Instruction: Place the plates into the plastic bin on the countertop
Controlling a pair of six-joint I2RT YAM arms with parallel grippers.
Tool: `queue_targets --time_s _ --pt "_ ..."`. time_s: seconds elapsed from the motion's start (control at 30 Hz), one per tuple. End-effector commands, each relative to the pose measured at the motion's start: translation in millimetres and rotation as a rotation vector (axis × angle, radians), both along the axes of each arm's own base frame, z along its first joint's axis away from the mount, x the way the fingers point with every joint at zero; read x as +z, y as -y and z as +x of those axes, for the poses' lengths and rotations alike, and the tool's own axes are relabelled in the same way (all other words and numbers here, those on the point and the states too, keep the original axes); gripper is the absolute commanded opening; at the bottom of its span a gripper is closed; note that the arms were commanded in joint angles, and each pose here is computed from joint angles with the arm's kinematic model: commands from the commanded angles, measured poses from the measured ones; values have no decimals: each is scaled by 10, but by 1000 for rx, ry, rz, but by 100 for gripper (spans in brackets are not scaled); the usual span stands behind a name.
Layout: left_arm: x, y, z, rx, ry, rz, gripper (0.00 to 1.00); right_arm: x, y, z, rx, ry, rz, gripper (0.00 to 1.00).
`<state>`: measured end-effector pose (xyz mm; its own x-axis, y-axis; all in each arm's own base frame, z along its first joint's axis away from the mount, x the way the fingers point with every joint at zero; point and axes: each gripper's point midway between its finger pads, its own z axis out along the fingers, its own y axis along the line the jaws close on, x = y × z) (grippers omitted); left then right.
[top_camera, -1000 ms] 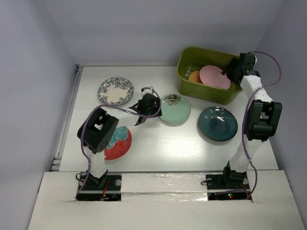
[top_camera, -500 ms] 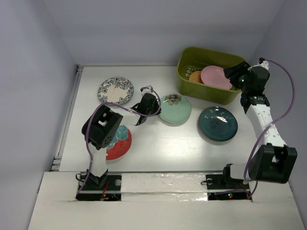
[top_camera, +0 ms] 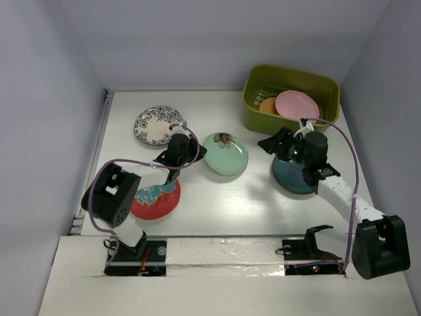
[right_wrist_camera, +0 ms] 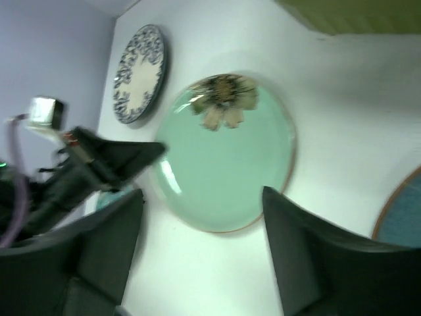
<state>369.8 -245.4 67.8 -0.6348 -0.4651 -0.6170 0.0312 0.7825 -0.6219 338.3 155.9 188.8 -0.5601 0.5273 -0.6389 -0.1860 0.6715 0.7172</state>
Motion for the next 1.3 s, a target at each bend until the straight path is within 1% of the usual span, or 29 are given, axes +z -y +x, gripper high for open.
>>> queue_targets --time_s 0.0,0.1,0.3,0.4,0.53,0.63,0.7,0.73,0.8,0.83,0.87,0.9,0.93,0.97,1.0,1.03,1.07,1.1,1.13,1.17,1.23,1.27 --pt "739 53 -1 -38 161 -144 0 264 -34 -33 34 138 24 81" --pt "1046 31 -112 -60 210 -209 0 103 -105 -75 62 105 11 92" --pt "1456 51 -343 -131 270 -312 0 -97 -304 -90 158 65 36 98" --pt "1643 23 -439 -149 302 -368 0 -212 -325 -33 149 42 24 98" --pt "1852 9 -532 -183 339 -404 0 -350 -388 -40 174 10 29 99" --pt "2008 37 -618 -220 365 -447 0 -426 -515 -95 228 -15 53 98" --pt "2062 52 -647 -234 369 -462 0 -349 -597 -161 288 20 98 95" --pt "2084 58 -663 -242 374 -467 0 -315 -633 -188 307 15 130 91" --pt "2129 55 -689 -247 382 -479 0 -209 -721 -261 383 49 176 86" --pt "2151 55 -695 -250 388 -482 0 -177 -748 -303 403 42 209 76" --pt "2182 52 -710 -254 394 -485 0 -67 -788 -357 451 88 233 69" --pt "2196 54 -717 -258 396 -484 0 -41 -805 -383 468 92 252 45" --pt "2178 47 -713 -253 390 -477 0 -2 -819 -417 481 85 279 31" --pt "2221 33 -721 -250 399 -475 0 51 -823 -422 486 101 289 19" --pt "2234 24 -719 -247 404 -464 0 107 -817 -420 480 113 293 12" --pt "2185 8 -711 -241 394 -435 0 146 -812 -417 474 120 294 0" --pt "2249 -18 -722 -236 411 -425 13 187 -801 -385 456 124 291 0" --pt "2261 -40 -724 -230 416 -409 22 238 -788 -362 439 131 290 0" --pt "2194 -96 -701 -195 394 -377 32 370 -768 -352 426 172 278 0" --pt "2256 -156 -723 -182 424 -350 49 489 -750 -268 393 178 266 0" --pt "2202 -289 -711 -120 413 -294 60 773 -697 -197 348 240 236 0" --pt "2263 -364 -759 -106 443 -272 66 819 -651 -114 295 219 218 0"
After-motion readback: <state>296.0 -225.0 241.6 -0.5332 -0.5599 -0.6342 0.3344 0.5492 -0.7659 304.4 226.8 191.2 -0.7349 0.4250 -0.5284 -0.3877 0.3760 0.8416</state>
